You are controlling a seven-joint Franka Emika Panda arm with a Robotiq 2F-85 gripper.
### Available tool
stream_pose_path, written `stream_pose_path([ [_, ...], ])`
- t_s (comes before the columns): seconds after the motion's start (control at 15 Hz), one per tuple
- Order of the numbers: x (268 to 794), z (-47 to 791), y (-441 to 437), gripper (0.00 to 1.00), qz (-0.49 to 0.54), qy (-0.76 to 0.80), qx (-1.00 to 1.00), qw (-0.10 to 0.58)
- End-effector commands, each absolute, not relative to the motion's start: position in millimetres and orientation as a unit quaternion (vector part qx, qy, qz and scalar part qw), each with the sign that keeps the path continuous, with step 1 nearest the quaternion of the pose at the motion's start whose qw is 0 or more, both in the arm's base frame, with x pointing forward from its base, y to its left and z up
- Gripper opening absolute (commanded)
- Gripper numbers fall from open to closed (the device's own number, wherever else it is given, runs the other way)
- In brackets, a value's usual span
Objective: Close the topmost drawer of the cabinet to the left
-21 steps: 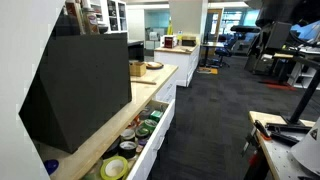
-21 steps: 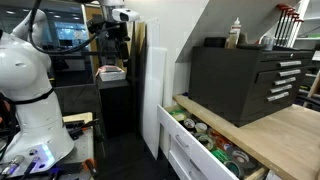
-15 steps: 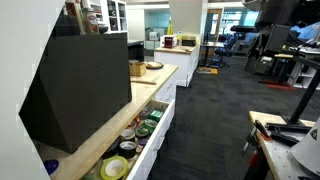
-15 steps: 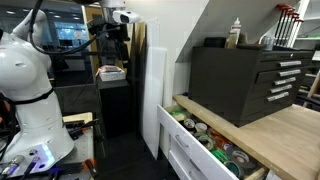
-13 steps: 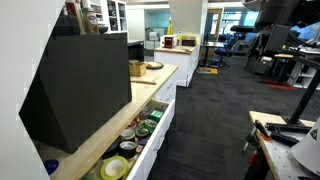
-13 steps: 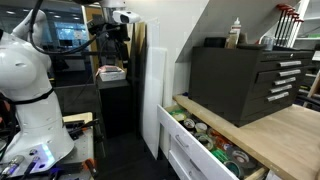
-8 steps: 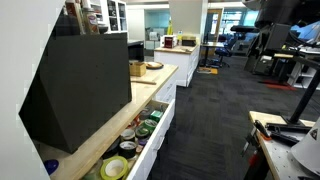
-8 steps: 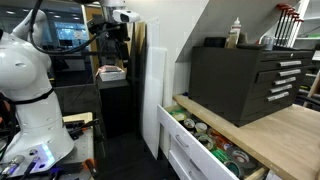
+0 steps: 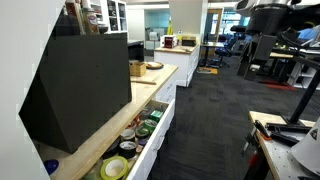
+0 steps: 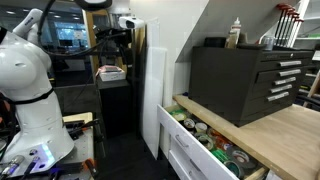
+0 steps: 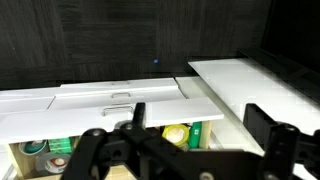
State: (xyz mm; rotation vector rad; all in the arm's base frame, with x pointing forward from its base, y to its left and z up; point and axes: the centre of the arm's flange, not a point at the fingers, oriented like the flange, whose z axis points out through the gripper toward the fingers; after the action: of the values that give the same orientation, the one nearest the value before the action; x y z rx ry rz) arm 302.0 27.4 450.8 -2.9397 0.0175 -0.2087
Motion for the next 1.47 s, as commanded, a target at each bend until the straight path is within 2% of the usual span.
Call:
stream_pose_path([
  [0.0,337,422,30,1.0,-0.064,0.003,-0.996,0.065],
  [0.4,376,369,31,1.0,-0.045,-0.014,-0.999,0.026],
  [0.87,411,328,26,1.0,-0.042,-0.016,-0.999,0.014],
  [0.93,392,336,29,1.0,-0.039,-0.019,-0.999,0.021],
  [1.4,395,330,29,1.0,-0.034,-0.018,-0.999,0.021],
])
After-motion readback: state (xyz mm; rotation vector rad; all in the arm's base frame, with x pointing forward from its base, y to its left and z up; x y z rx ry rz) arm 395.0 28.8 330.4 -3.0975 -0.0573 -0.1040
